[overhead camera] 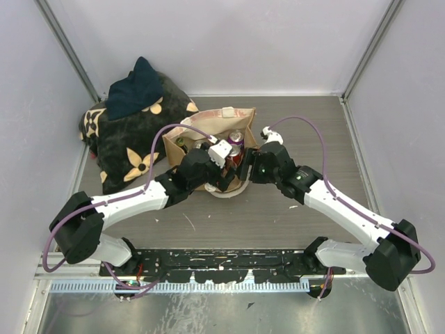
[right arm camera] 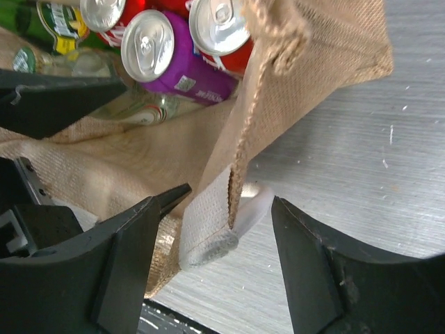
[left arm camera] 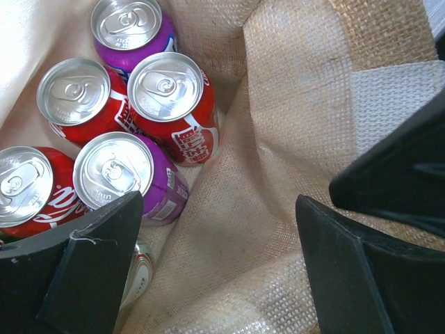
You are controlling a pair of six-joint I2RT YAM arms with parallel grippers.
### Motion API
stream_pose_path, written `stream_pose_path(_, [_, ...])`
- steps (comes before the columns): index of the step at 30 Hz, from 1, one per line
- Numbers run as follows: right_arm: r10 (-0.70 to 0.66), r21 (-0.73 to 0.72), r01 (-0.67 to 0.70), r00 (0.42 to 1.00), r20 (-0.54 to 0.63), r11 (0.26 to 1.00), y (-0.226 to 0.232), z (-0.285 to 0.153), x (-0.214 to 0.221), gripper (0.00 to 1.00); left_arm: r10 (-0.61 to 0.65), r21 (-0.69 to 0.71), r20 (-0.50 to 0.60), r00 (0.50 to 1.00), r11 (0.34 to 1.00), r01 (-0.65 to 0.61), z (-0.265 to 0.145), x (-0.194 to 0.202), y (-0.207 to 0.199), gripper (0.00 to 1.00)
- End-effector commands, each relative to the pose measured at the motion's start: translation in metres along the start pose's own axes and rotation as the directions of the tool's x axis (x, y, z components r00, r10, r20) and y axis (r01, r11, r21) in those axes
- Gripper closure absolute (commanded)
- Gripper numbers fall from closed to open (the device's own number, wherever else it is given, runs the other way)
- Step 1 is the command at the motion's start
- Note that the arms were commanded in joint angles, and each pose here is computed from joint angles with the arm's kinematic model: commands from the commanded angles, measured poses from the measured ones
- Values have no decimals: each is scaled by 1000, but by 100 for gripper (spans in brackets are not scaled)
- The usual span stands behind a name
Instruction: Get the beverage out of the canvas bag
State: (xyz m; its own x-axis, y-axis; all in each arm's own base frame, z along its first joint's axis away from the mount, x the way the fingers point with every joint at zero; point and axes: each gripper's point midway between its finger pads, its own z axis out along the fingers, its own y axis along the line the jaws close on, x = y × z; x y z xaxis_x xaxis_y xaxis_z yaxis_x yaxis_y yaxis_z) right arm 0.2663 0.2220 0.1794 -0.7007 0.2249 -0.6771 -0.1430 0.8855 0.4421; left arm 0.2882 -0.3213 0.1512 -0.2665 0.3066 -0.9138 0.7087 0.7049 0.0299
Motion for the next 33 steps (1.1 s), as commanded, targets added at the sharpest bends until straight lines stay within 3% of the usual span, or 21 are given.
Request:
stream_pose_path(1, [0, -71, -5, 998, -70, 997, 13, 5, 15, 30, -6, -43, -57, 998, 999, 4, 1, 23, 5, 2])
stream_pose_path(3, [-17, -45, 12, 993, -118, 999, 7, 7, 26, 35, -11, -55, -46, 999, 998, 9, 2, 19, 7, 2])
stream_pose_path(4, [-27, -29, 23, 990, -140, 999, 2, 8, 32, 43, -13, -62, -40, 999, 998, 11, 2, 17, 8, 2])
stream_pose_path(7, [-55, 14, 59, 980, -190, 998, -15, 7, 49, 89, -12, -89, -15, 1000, 996, 11, 3, 8, 12, 2])
stream_pose_path(8, [-62, 30, 69, 978, -202, 997, -21, 6, 54, 98, -14, -107, -1, 1000, 994, 13, 2, 3, 15, 2])
stream_pose_path(21, [-67, 81, 82, 982, -176, 993, -44, 3, 66, 99, -54, -368, 221, 974, 920, 135, 12, -69, 62, 2])
stream_pose_path(28, [-100, 96, 115, 983, -154, 989, -45, 3, 58, 99, -105, -284, 185, 977, 946, 155, 27, -79, 49, 2])
stream_pose_path(33, [-125, 96, 142, 978, -167, 985, -43, 8, 58, 99, -275, -192, 122, 954, 936, 294, 42, -68, 51, 2])
